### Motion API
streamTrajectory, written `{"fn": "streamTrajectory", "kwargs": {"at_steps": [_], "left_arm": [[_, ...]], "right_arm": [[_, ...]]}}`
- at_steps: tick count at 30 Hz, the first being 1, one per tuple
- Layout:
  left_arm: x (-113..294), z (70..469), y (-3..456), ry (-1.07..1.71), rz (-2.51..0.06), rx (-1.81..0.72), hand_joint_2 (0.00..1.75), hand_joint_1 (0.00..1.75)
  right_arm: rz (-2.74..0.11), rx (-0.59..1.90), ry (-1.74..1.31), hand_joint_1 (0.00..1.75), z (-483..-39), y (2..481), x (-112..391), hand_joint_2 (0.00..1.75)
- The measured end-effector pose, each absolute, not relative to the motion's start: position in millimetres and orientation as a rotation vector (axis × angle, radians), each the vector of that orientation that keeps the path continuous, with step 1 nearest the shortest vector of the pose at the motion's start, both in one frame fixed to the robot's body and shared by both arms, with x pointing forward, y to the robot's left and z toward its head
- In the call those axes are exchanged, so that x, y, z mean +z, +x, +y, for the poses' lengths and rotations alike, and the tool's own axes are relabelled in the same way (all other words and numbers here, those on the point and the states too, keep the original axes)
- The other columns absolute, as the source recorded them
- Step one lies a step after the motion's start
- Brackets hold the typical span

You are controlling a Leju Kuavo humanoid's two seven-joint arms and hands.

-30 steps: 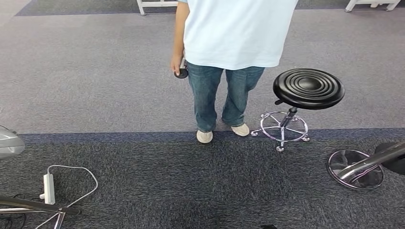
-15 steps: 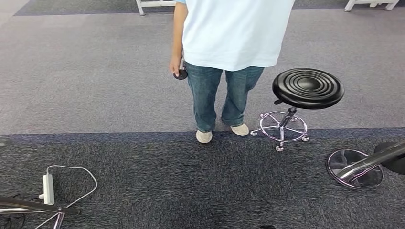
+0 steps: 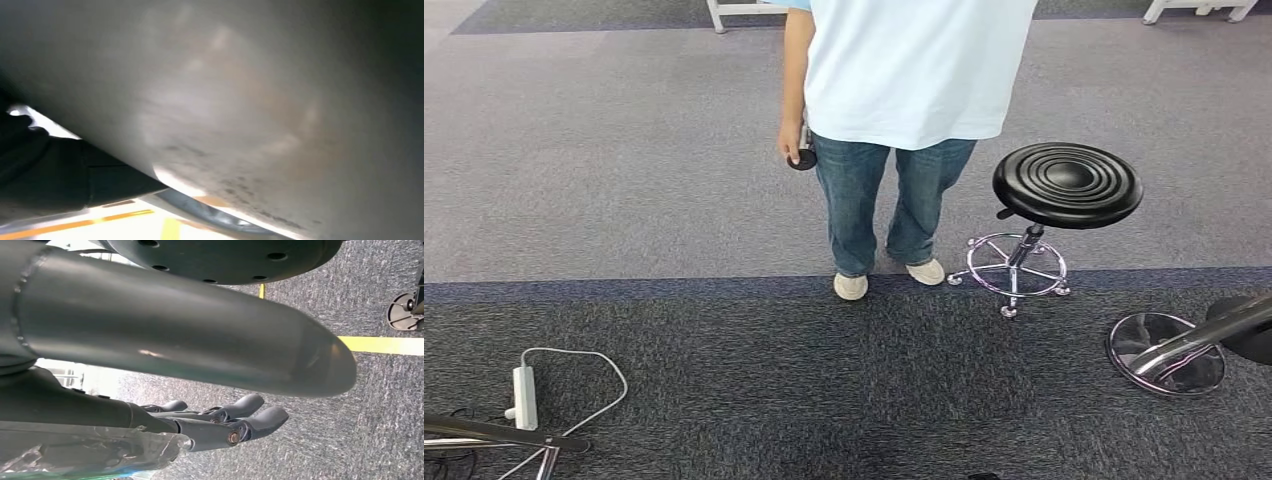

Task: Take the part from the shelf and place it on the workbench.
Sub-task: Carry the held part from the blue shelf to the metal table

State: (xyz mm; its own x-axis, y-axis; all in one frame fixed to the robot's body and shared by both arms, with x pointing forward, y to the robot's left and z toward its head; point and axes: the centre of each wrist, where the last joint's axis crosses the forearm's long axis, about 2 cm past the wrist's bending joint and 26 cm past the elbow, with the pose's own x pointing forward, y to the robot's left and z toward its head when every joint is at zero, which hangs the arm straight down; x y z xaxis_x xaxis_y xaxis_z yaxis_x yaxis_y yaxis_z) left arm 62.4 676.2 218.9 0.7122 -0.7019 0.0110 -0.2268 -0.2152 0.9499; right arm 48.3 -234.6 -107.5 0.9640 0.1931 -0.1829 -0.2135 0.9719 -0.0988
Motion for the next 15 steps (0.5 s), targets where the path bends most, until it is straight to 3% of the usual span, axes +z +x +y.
{"fn": "streamTrajectory", "kwargs": {"at_steps": [15], "left_arm": [[203, 672, -5, 1.800, -0.589, -0.369, 1.75, 1.75]], "right_arm": [[0.176, 0.225, -0.124, 0.00, -235, 46, -108, 0.00]]}}
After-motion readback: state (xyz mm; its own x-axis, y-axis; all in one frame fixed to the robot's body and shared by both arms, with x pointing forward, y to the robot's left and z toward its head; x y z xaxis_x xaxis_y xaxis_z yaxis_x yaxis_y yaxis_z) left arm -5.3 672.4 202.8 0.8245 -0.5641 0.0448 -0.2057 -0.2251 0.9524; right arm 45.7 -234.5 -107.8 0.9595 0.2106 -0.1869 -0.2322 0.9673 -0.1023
